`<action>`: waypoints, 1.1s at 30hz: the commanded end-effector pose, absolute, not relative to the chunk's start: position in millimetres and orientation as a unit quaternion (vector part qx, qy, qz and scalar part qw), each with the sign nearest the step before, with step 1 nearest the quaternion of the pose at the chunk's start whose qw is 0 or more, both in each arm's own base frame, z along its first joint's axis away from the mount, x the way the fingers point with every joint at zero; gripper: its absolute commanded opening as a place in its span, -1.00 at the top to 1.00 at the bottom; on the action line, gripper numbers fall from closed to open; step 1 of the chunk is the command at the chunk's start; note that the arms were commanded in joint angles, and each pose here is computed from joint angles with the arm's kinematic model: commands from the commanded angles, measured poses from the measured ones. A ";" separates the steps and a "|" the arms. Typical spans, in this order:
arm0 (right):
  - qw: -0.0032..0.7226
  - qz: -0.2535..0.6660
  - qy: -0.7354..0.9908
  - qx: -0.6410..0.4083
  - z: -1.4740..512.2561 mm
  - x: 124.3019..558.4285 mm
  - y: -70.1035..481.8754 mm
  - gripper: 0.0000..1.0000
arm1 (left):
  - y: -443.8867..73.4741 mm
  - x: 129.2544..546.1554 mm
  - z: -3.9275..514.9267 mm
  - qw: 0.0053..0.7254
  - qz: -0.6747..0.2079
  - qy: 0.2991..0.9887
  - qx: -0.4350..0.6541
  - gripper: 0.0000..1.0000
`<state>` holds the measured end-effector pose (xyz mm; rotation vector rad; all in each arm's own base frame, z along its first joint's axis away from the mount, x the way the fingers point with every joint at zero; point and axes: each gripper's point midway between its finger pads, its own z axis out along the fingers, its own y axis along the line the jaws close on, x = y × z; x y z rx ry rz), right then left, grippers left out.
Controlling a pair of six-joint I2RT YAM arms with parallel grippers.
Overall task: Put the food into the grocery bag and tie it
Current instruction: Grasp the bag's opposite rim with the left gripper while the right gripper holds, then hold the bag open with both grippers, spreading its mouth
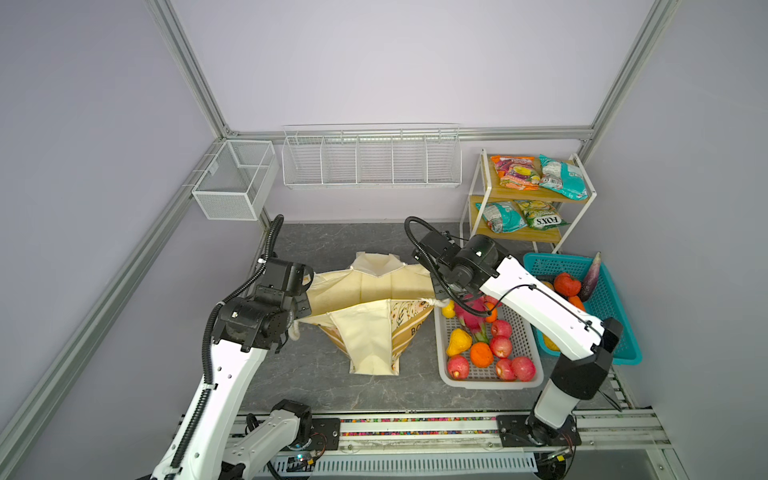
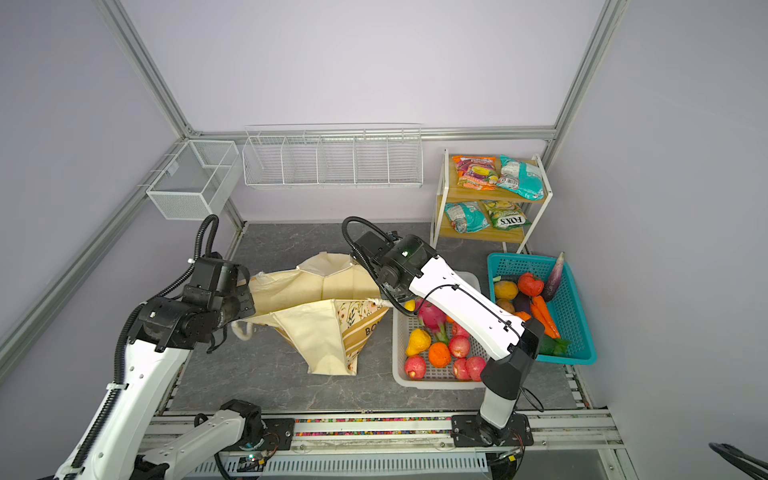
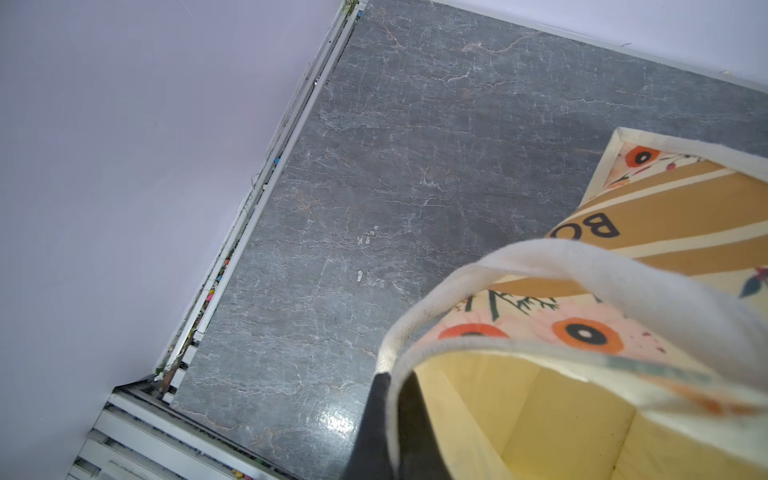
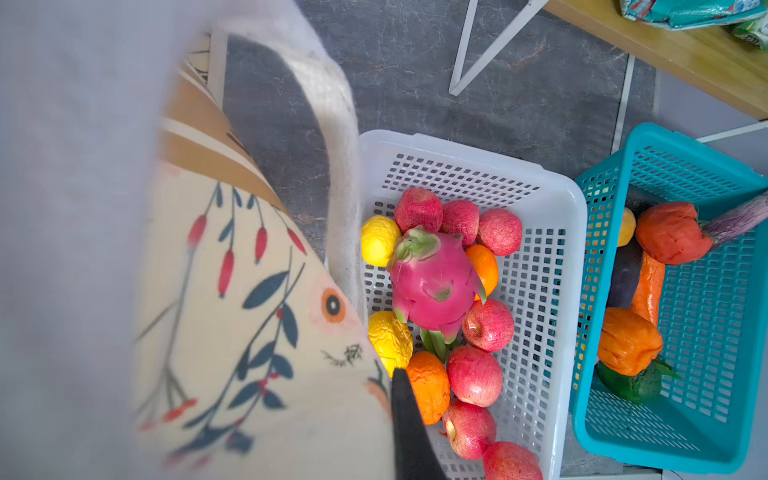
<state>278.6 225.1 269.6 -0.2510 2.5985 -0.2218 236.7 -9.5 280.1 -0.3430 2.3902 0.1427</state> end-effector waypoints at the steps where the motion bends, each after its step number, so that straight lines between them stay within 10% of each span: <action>1: 0.219 -0.191 0.949 -0.122 279.0 261.5 165.5 0.87 | -0.3 223.1 284.3 0.343 0.077 0.931 -0.101 1.00; 9: 0.188 0.030 0.967 -0.170 253.4 249.3 252.9 0.72 | -107.8 239.1 288.7 0.352 -0.243 0.902 -0.059 0.91; 24: 0.187 0.105 0.963 -0.163 246.2 241.5 280.6 -0.13 | -114.5 228.4 278.6 0.351 -0.286 0.889 -0.074 -0.13; 33: 0.201 0.113 0.961 -0.156 255.0 232.0 274.4 -0.16 | -108.9 227.9 288.0 0.361 -0.275 0.888 -0.079 0.37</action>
